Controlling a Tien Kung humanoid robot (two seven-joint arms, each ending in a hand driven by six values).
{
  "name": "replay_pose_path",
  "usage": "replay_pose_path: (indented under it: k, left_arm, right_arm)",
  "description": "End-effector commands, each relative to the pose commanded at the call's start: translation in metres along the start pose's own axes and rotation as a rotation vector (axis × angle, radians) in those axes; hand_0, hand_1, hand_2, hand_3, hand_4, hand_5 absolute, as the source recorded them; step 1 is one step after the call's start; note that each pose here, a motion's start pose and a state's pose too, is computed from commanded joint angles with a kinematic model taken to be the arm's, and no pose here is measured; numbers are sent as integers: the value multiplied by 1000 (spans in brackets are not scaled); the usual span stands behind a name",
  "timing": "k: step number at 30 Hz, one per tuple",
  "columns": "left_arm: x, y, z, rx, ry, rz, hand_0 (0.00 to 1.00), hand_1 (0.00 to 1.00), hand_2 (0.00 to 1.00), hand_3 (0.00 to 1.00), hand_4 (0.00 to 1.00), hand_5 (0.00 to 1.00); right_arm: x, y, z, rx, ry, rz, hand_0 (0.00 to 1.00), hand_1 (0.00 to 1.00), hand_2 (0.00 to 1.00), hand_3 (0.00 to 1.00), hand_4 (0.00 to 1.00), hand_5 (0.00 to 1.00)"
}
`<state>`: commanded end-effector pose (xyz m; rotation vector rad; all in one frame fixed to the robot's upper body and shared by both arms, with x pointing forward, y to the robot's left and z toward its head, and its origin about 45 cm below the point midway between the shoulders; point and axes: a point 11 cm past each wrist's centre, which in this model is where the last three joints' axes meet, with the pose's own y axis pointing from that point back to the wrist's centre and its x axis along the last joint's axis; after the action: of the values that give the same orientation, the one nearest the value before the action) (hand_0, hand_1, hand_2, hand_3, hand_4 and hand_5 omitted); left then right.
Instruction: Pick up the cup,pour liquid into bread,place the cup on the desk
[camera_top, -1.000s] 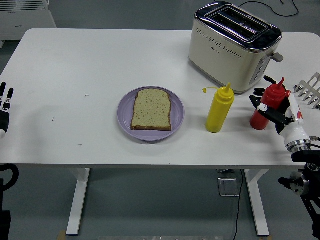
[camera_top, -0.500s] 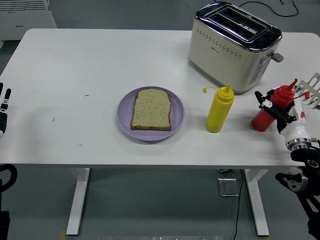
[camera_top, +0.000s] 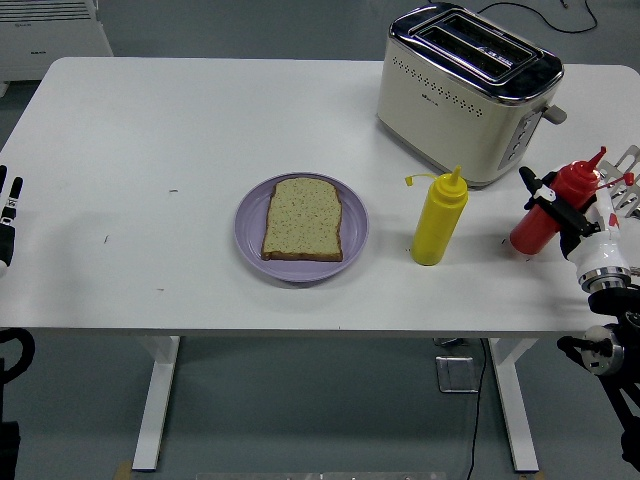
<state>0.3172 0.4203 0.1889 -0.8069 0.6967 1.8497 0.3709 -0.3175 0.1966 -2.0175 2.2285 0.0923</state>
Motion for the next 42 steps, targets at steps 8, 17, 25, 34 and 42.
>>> replay_pose_path:
  k: [8,17,25,34,42]
  left_arm:
    - [0,0,1,-2,1,0,780,730,723,664,543,983]
    - [0,0,1,-4,1,-1,780,731,723,664,543,982]
    - [1,0,3,-9,1,3,781,730,724,664,543,982]
    - [1,0,3,-7,1,1,781,731,724,664,543,981]
    - [4,1,4,-10,1,7,780,733,725,670,543,980]
  right_arm:
    - [-2,-19,-61,152,81,-9,13,29,127,245,766,292]
    - [-14,-38,-127,334,350,9,15,31,131,250,766,277]
    - [-39,-41,-157,435,613,27,27,37,137,262,764,294]
    - [-107,-40,-155,478,977,-66,32,48,146,268,760,309]
    - [-166,-44,-141,527,1328,-154,49,58,153,277,740,309]
